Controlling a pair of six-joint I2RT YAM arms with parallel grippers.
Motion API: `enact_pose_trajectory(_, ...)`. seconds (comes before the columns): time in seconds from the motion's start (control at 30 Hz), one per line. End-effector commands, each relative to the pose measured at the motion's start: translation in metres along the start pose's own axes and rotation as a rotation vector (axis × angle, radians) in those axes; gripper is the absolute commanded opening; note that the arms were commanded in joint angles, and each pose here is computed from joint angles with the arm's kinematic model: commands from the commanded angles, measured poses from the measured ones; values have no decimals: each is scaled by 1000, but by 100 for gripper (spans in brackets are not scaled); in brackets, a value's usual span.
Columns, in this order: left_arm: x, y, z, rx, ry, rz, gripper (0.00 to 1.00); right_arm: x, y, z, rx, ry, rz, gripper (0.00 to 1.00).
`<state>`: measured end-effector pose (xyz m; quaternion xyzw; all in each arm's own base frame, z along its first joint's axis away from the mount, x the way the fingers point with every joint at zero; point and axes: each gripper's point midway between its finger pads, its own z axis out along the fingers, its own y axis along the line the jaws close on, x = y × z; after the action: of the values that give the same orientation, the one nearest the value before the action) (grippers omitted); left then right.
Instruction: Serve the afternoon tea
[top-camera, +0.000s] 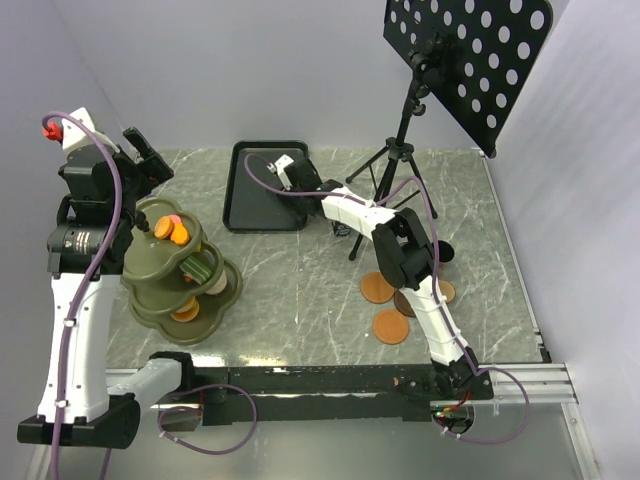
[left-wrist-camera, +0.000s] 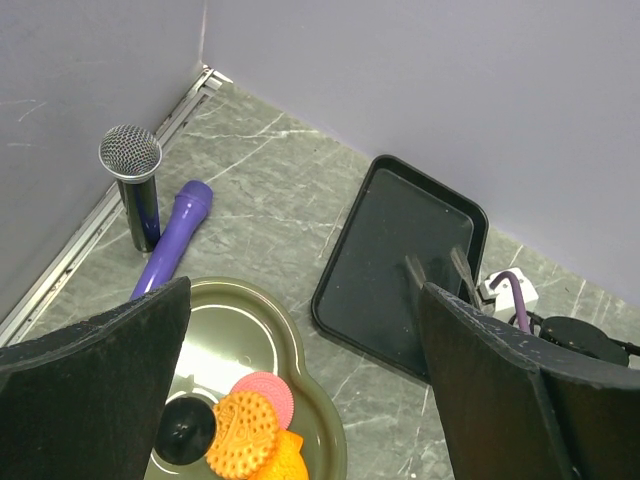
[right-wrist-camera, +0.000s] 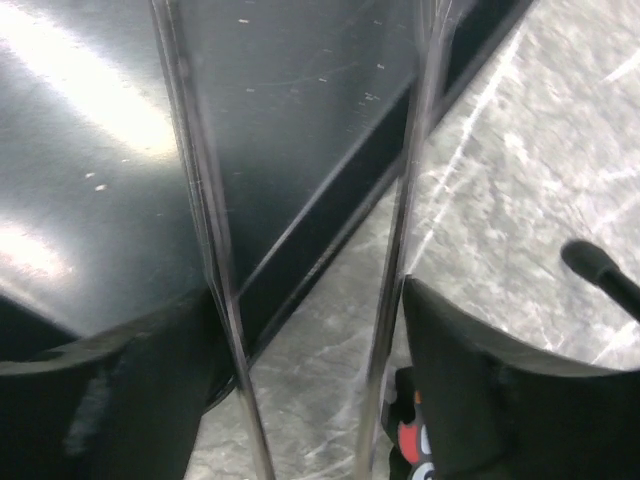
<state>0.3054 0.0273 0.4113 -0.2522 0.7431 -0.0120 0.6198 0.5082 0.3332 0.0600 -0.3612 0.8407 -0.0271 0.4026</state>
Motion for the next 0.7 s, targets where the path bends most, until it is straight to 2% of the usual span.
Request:
enact_pose_trajectory(0.0,-8,-3,3,13,-32,-18,100,-25,2,-4,-31,-65,19,82)
enact_pose_trajectory(0.13,-10,-6,3,29,-44,-31,100,-35,-4,-9,-28,-88,21,94)
enact_pose_trajectory(0.27,-10,-5,4,24,-47,-40,100,-48,-12,-18,-17,-121,28,100)
enact_pose_trajectory(0.5,-13,-2,3,24,-72,-81,100,-88,-28,-57,-15,-216,90,100)
enact_pose_trajectory(0.67,-14,-3,4,40,-95,-110,100,-108,-43,-114,-7,-306,193,100)
